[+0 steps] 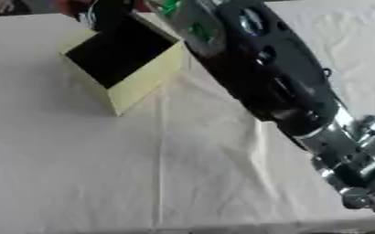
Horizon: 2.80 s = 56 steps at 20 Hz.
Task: Pick up objects on the table and place them in the box.
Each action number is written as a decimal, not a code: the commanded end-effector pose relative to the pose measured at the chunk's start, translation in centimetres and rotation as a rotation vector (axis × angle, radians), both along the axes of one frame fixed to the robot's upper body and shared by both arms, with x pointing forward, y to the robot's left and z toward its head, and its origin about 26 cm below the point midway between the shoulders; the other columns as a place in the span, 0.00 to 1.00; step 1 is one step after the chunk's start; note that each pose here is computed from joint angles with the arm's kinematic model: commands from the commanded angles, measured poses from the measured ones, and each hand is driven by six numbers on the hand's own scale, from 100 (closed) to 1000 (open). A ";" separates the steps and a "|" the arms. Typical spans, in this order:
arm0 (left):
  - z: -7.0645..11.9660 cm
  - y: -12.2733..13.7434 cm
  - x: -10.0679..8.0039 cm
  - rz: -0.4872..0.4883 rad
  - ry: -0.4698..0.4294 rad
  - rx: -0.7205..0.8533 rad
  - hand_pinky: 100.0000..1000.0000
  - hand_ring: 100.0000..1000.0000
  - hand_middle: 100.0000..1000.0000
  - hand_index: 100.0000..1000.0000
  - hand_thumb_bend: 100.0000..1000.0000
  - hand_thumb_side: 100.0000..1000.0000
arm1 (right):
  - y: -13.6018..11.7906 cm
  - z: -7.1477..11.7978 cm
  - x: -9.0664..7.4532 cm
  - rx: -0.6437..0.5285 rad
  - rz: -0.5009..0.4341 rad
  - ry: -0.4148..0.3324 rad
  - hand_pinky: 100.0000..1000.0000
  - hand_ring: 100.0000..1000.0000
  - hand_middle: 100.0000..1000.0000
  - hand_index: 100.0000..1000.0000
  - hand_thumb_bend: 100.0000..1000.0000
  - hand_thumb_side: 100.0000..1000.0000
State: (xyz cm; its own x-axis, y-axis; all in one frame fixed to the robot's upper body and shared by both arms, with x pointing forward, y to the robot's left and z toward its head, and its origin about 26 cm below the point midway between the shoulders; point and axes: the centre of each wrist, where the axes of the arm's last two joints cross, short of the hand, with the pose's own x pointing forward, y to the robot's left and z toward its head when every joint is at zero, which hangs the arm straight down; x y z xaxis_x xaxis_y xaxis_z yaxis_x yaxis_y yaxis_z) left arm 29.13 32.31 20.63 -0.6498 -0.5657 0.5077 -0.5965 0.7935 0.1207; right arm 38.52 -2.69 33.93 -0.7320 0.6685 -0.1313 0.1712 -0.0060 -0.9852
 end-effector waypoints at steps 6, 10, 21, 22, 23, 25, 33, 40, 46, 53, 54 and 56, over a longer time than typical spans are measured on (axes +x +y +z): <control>0.8 0.0 -0.2 -0.007 -0.027 0.008 0.66 0.56 0.59 0.69 0.01 0.81 | 3.2 -2.0 2.3 0.001 -0.059 0.006 0.79 0.61 0.40 0.68 0.00 0.08; 0.7 0.0 -0.3 -0.004 -0.024 0.005 0.66 0.56 0.59 0.69 0.01 0.81 | 2.2 -4.0 4.5 -0.047 -0.127 0.017 0.79 0.62 0.40 0.68 0.00 0.09; 0.5 0.0 -0.3 -0.004 -0.012 0.003 0.66 0.56 0.59 0.69 0.01 0.81 | -0.9 -7.4 8.8 -0.079 -0.231 -0.022 0.79 0.62 0.40 0.67 0.00 0.09; 0.5 0.0 -0.3 -0.004 -0.012 0.002 0.66 0.56 0.59 0.69 0.01 0.81 | -1.0 -7.6 9.0 -0.084 -0.230 -0.025 0.79 0.62 0.40 0.68 0.00 0.10; 0.4 0.0 -0.3 -0.004 -0.012 0.001 0.66 0.56 0.59 0.69 0.01 0.81 | -1.0 -7.8 9.1 -0.093 -0.226 -0.025 0.79 0.62 0.40 0.68 0.00 0.11; 0.4 0.0 -0.3 -0.004 -0.012 0.000 0.66 0.56 0.59 0.69 0.01 0.81 | -1.1 -8.2 9.3 -0.111 -0.215 -0.019 0.79 0.63 0.41 0.68 0.00 0.13; 0.5 -0.1 -0.3 -0.010 -0.011 -0.002 0.66 0.56 0.59 0.69 0.01 0.81 | -0.4 -8.3 9.2 -0.181 -0.175 -0.025 0.84 0.77 0.59 0.84 0.00 0.55; 0.5 -0.1 -0.3 -0.015 -0.010 0.000 0.66 0.56 0.59 0.69 0.01 0.81 | 0.2 -7.6 8.9 -0.253 -0.245 -0.090 0.88 0.84 0.70 0.91 0.00 0.72; 0.5 -0.1 -0.3 -0.017 -0.005 0.001 0.66 0.56 0.59 0.69 0.01 0.81 | 0.4 -7.0 8.6 -0.256 -0.248 -0.145 0.87 0.82 0.67 0.89 0.00 0.65; 0.5 -0.1 -0.3 -0.014 -0.007 0.007 0.66 0.56 0.60 0.69 0.01 0.81 | 0.0 -3.4 7.4 -0.119 -0.189 -0.219 0.85 0.76 0.60 0.85 0.00 0.49; 0.5 0.0 -0.3 -0.011 -0.008 0.007 0.66 0.56 0.60 0.69 0.01 0.81 | -0.3 -2.7 7.1 -0.089 -0.176 -0.242 0.85 0.75 0.60 0.84 0.00 0.48; 0.5 0.0 -0.3 -0.006 -0.010 0.009 0.66 0.56 0.60 0.69 0.01 0.81 | -1.3 -1.1 6.7 -0.023 -0.166 -0.290 0.84 0.74 0.58 0.82 0.00 0.40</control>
